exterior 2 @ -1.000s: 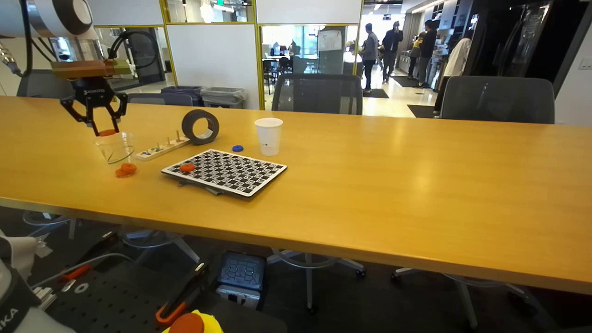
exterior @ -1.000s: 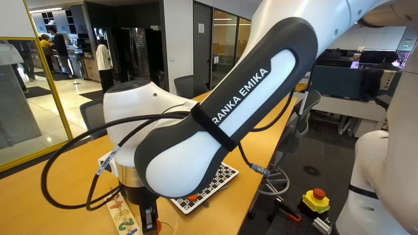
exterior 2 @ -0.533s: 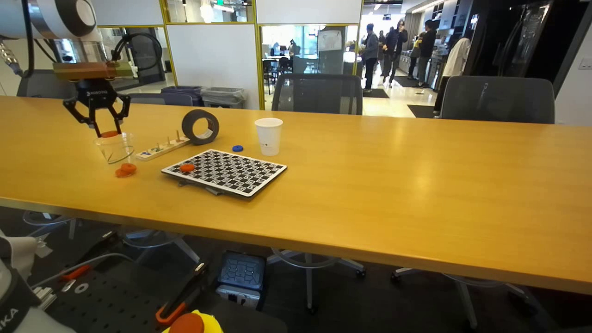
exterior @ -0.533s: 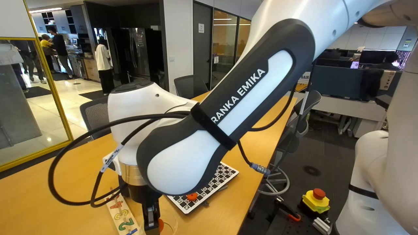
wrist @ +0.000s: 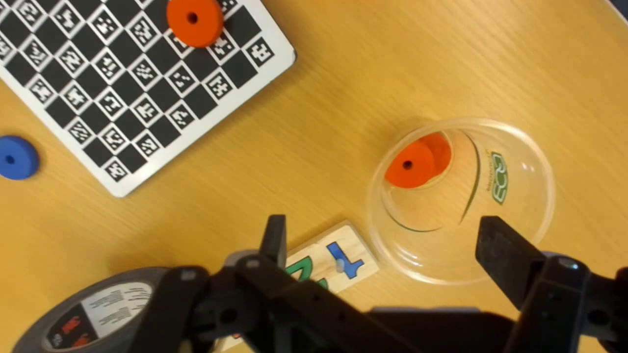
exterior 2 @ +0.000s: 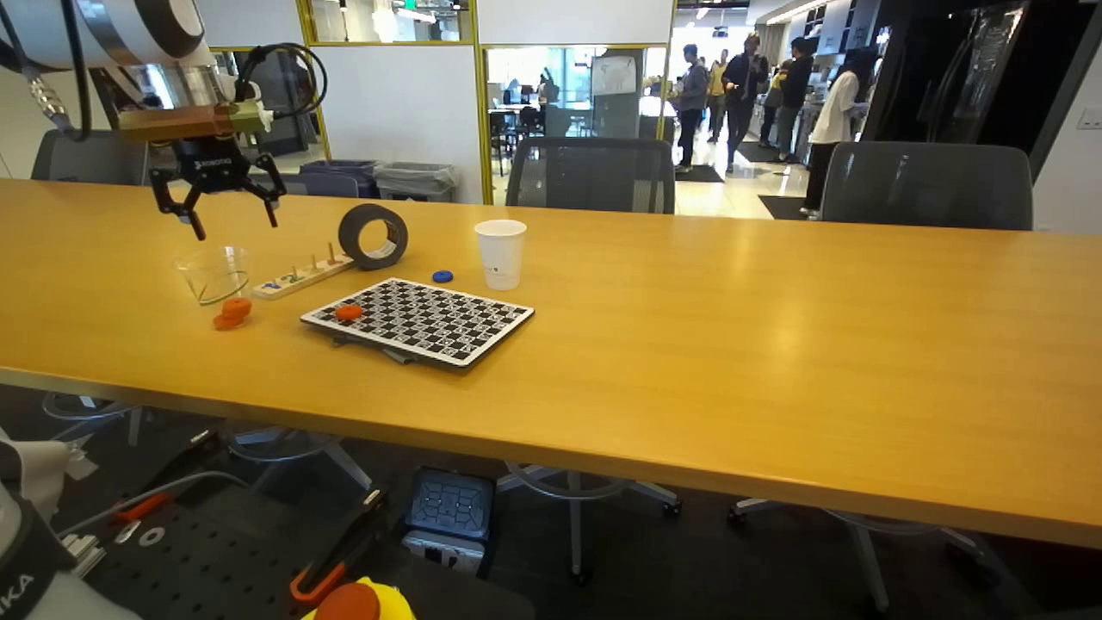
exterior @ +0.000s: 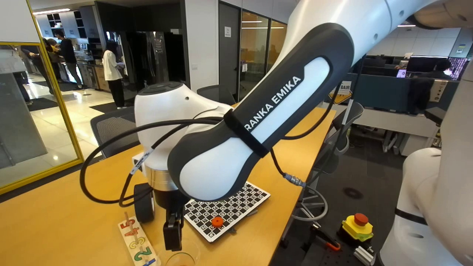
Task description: Pick up the orange and blue objects on the table and put them in the two cups
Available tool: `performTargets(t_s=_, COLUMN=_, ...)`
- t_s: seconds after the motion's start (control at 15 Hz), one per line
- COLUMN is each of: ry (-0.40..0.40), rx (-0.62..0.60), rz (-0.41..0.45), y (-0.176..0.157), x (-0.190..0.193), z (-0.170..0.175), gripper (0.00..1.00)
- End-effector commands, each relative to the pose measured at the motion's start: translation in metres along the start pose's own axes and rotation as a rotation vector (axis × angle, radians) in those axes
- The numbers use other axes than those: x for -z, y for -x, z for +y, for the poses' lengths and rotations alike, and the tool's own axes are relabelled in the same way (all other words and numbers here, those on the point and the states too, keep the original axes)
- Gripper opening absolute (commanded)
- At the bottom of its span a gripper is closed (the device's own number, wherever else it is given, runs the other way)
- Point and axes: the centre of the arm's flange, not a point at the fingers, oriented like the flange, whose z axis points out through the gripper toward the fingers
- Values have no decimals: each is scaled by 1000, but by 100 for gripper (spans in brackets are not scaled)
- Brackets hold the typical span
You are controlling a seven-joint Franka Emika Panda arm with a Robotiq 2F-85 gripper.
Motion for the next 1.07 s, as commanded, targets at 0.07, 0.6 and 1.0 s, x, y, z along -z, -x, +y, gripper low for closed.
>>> performTargets(t_s=0.07, ry=89, rx=-179, rz=34, y=24, x=19, z=30, gripper=100)
performTargets(t_s=0.6, ry=74, rx=-563, rz=2, y=62, x=-21, z=86, gripper=100)
performTargets(t_s=1.0, ry=43, rx=-800, rz=-26, y=84, x=-70, z=104, gripper=100)
